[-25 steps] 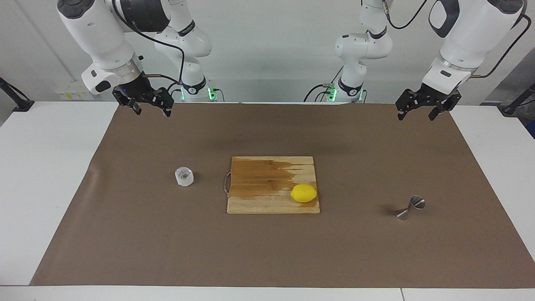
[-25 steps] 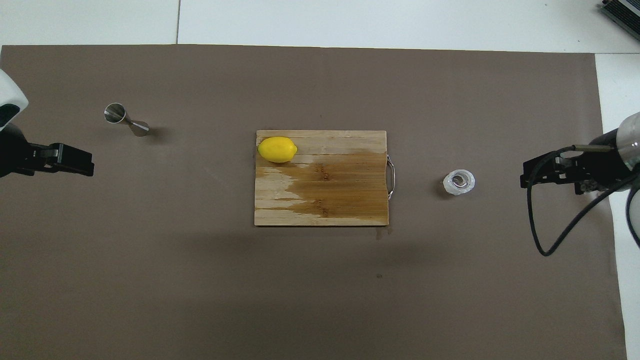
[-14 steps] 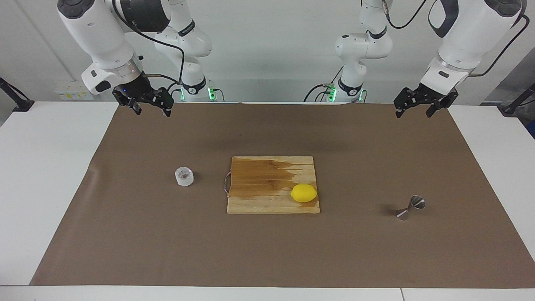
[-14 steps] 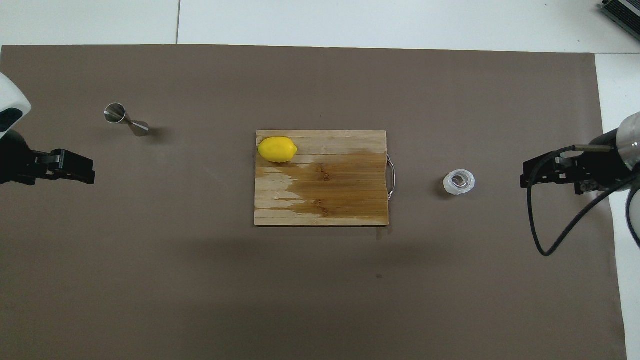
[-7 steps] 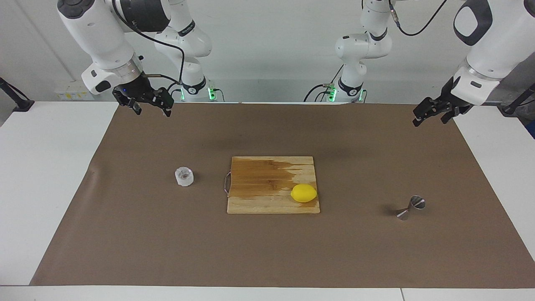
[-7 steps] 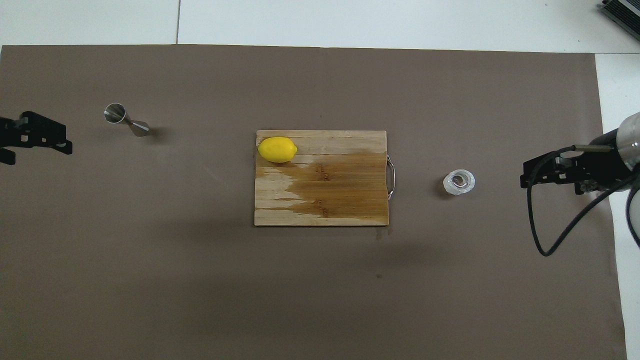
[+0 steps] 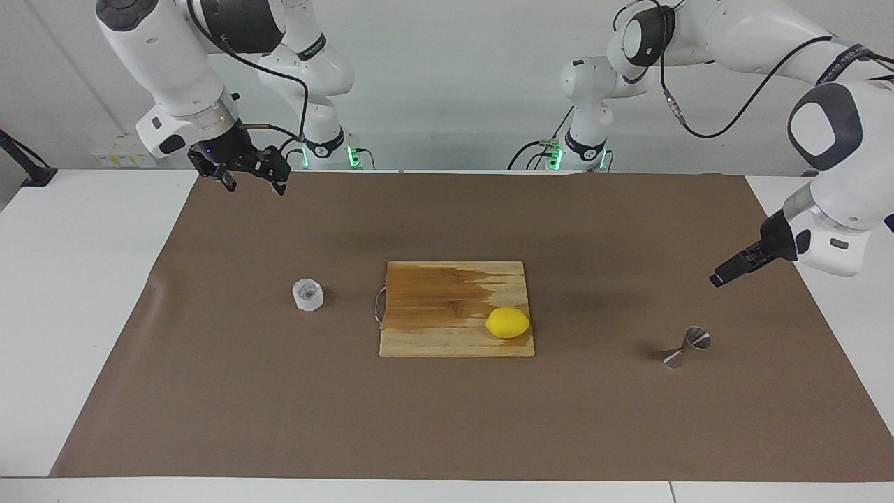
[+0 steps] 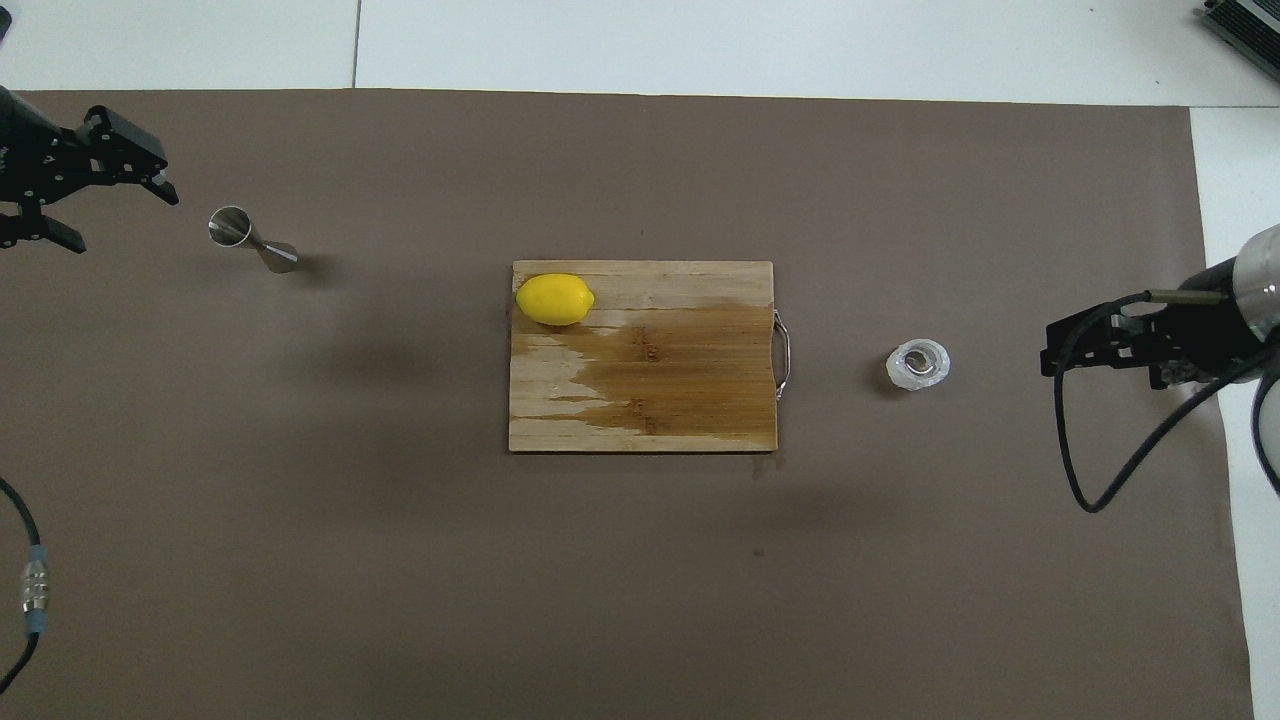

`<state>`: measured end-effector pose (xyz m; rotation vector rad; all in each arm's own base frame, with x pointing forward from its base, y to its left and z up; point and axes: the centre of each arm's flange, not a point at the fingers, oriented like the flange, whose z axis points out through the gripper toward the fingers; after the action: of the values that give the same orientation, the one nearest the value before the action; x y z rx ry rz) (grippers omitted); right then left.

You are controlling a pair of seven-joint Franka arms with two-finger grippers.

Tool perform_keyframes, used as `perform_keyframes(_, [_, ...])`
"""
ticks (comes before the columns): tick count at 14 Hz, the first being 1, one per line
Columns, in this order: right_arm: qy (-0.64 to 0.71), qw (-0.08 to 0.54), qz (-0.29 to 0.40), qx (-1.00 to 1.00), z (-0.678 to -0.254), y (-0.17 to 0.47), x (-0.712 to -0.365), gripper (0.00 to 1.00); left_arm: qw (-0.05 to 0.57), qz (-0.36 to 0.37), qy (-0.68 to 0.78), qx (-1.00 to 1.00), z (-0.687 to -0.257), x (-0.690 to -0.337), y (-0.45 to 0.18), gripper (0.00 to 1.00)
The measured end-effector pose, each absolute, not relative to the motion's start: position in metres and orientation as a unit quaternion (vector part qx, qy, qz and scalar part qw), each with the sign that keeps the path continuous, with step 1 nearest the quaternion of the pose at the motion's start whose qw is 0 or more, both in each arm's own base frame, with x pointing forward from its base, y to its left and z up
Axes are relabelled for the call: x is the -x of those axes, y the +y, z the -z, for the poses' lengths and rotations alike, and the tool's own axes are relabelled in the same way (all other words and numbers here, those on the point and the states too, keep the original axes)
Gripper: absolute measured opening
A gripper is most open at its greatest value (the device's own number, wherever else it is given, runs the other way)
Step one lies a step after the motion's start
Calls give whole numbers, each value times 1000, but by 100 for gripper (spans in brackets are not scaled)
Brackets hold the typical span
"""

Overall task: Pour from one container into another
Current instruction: 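Move the left gripper open toward the small metal jigger cup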

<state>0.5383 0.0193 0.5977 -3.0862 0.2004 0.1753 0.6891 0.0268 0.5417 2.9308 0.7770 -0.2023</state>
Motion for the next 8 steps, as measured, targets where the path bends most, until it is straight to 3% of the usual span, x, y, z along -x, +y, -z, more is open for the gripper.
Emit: perform_keyframes(8, [65,22,-57,996,-598,19,-538,100,172,136,526,-821,-452,-727,96,100])
